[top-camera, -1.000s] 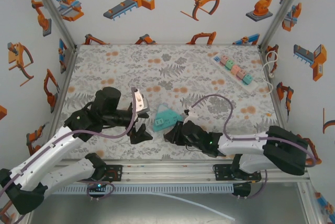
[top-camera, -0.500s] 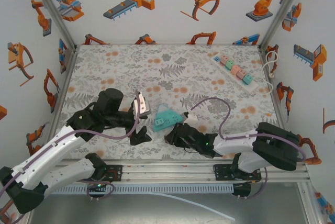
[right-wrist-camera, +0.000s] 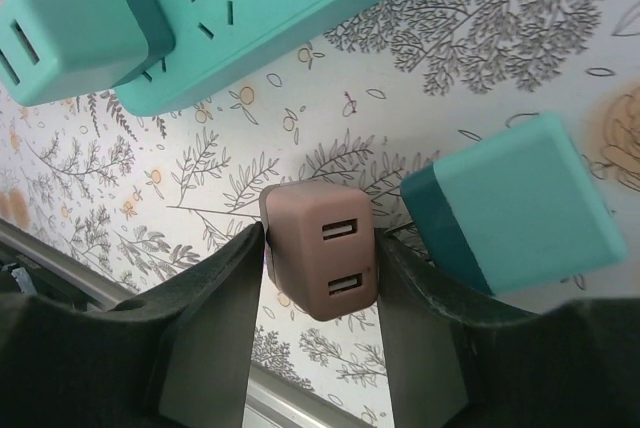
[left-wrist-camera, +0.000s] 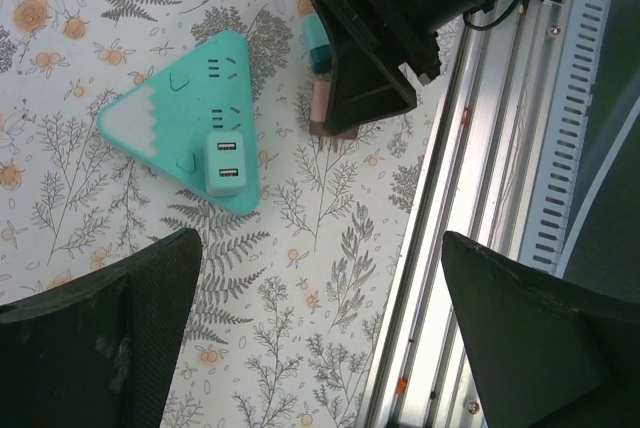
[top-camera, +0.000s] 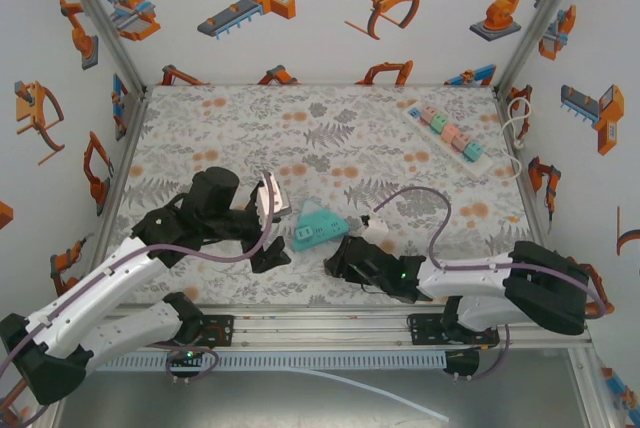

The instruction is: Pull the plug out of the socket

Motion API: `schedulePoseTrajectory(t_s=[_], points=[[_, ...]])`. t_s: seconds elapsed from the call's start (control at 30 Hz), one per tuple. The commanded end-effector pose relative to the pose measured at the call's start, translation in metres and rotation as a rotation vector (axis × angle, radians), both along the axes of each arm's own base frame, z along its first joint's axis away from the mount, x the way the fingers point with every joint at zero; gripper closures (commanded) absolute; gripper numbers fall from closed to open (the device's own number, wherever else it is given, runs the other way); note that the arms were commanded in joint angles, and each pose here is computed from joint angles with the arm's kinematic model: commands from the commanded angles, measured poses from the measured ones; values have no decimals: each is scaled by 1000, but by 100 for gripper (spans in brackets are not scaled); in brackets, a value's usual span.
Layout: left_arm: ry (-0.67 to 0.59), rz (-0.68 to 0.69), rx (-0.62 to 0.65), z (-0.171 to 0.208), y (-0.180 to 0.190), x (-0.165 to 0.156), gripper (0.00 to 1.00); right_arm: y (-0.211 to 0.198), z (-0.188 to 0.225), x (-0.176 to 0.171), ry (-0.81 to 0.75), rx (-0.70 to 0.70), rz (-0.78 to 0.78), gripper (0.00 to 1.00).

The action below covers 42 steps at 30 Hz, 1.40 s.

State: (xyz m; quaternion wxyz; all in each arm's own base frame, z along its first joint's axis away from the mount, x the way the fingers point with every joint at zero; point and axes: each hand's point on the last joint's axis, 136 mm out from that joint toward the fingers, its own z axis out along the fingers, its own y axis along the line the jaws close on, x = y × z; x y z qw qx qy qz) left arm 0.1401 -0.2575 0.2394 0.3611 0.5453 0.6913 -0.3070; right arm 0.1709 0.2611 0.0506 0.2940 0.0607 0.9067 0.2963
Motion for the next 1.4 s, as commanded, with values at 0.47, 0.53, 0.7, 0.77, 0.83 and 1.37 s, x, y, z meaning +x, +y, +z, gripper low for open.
schedulePoseTrajectory(t_s=[0.47, 0.53, 0.7, 0.77, 0.83, 1.37], points=[[-42, 71, -5, 6, -6, 17, 3, -60, 29, -4, -99, -71, -61, 52], [-52, 92, -2, 6, -6, 22, 3, -63, 42, -4, -132, -77, -45, 52], [-56, 230, -3, 6, -1, 43, 3, -70, 89, 4, -324, -139, 34, 52], [-42, 332, -20, 6, 1, 58, 3, -66, 112, 7, -456, -185, 115, 52], [-21, 424, -28, 4, 3, 73, 3, -60, 134, 10, -596, -241, 196, 51], [424, 874, -197, -55, 38, 172, 1, 51, 146, -16, -1314, -731, 1246, 45]])
